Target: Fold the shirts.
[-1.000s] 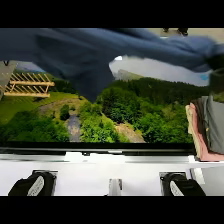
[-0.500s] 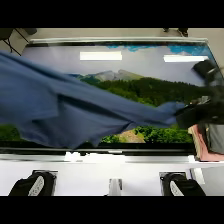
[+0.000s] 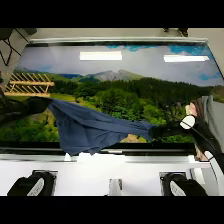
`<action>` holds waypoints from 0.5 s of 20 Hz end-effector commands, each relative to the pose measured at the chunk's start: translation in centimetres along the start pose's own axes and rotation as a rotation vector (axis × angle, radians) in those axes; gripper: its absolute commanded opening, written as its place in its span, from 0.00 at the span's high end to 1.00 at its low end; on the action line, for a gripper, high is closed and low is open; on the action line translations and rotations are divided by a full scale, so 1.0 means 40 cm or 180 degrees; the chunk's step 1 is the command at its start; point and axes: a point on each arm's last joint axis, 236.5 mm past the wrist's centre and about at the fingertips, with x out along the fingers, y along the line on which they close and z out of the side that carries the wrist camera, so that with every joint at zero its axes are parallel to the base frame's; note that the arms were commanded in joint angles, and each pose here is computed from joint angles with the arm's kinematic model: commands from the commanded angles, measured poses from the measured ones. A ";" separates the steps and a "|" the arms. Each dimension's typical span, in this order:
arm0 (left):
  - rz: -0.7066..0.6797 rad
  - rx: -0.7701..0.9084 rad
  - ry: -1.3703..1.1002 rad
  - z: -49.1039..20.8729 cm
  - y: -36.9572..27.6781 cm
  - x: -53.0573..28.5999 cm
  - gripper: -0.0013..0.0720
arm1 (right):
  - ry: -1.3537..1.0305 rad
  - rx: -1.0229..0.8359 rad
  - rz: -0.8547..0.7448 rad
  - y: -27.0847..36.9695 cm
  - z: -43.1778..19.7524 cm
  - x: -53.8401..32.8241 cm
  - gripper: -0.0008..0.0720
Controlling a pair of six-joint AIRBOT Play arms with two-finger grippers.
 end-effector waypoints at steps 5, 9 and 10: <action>0.0032 -0.0008 -0.0003 -0.025 0.017 0.032 0.93 | 0.0434 -0.0418 -0.0156 -0.032 -0.002 -0.054 0.16; 0.0018 0.0067 0.0042 -0.032 0.013 0.031 0.93 | 0.0585 0.0094 0.0159 -0.054 -0.089 -0.038 0.18; 0.0018 0.0067 0.0040 -0.032 0.013 0.031 0.93 | 0.0514 0.0269 0.0365 -0.037 -0.097 -0.028 0.21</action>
